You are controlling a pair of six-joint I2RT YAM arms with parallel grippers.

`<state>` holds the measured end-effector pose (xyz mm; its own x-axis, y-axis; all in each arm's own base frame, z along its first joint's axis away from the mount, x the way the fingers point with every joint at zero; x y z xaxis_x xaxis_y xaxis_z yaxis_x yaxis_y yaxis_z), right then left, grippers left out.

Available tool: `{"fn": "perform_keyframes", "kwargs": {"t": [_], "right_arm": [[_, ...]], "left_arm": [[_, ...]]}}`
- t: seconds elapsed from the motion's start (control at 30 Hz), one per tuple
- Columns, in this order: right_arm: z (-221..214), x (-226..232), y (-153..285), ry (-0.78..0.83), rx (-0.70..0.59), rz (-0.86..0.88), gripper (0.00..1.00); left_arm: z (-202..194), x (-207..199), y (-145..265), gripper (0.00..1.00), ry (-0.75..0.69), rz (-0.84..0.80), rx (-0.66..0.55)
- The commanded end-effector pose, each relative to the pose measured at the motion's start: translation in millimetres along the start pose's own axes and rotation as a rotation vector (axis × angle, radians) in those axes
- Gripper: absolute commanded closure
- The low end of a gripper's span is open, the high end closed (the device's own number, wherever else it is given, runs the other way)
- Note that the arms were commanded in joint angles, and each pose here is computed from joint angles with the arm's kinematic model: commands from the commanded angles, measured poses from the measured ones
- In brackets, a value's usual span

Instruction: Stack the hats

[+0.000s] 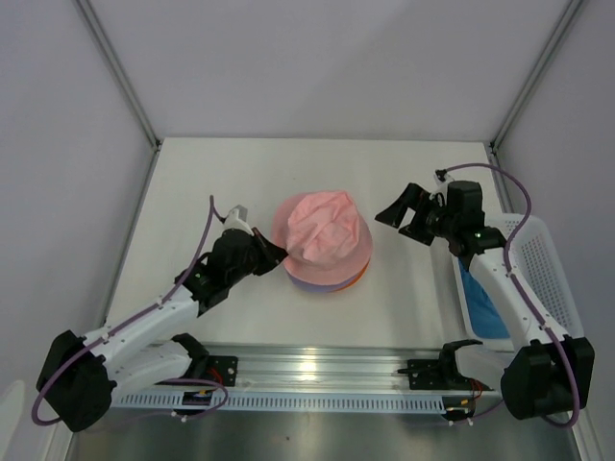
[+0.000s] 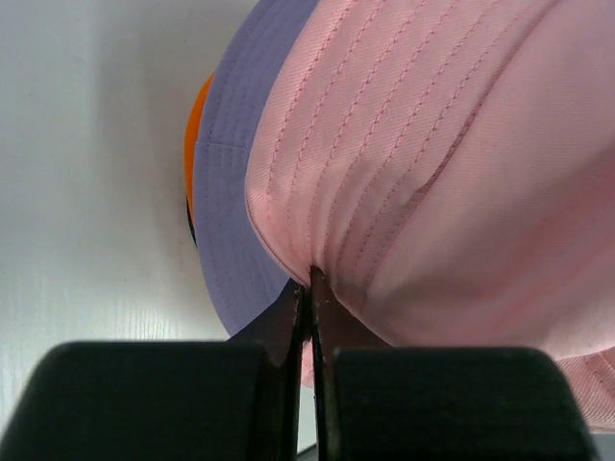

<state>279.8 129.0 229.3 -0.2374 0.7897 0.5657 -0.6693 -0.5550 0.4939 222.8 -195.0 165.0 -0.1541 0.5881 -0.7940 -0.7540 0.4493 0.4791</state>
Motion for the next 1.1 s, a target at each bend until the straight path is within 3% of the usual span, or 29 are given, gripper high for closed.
{"fn": "perform_keyframes", "kwargs": {"t": [0.0, 0.17, 0.2, 0.33, 0.57, 0.83, 1.07], "right_arm": [[-2.7, 0.3, -10.4, -0.004, -0.028, 0.015, 0.00], [-11.5, 2.7, -23.6, -0.167, -0.093, 0.095, 0.03], [-20.2, 1.1, -26.3, -0.188, -0.082, 0.101, 0.08], [-13.4, 13.4, -23.0, -0.190, -0.150, 0.130, 0.16], [14.2, 28.4, 7.9, -0.162, -0.287, 0.109, 0.21], [-13.8, 41.2, 39.7, -0.389, -0.339, 0.170, 0.20], [-42.2, 50.7, 42.2, -0.524, -0.342, 0.230, 0.16]], "left_arm": [[-14.8, 31.0, -3.3, 0.99, -0.013, 0.104, 0.071], [-22.7, 32.1, -8.0, 0.99, -0.011, 0.121, 0.131], [-24.0, 32.6, -9.5, 0.99, -0.009, 0.126, 0.140], [-26.0, 26.8, -8.4, 0.99, -0.024, 0.089, 0.163], [-22.6, 12.9, -2.1, 0.99, -0.058, 0.033, 0.171], [-18.9, -16.4, 14.2, 0.99, 0.044, -0.026, 0.195], [-19.1, -42.5, 25.9, 0.99, 0.122, -0.091, 0.242]]}}
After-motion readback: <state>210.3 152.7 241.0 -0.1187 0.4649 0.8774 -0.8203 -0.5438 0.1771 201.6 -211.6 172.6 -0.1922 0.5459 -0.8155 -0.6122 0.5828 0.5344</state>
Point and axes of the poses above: each gripper's point midway between its finger pads, its own y axis back along the fingers, its own x axis along the line the jaws close on, z = x × y, the point moved 4 cm from there along y, back along the fingers, and after that the axes turned 12 degrees about y, right-handed, at the moved point
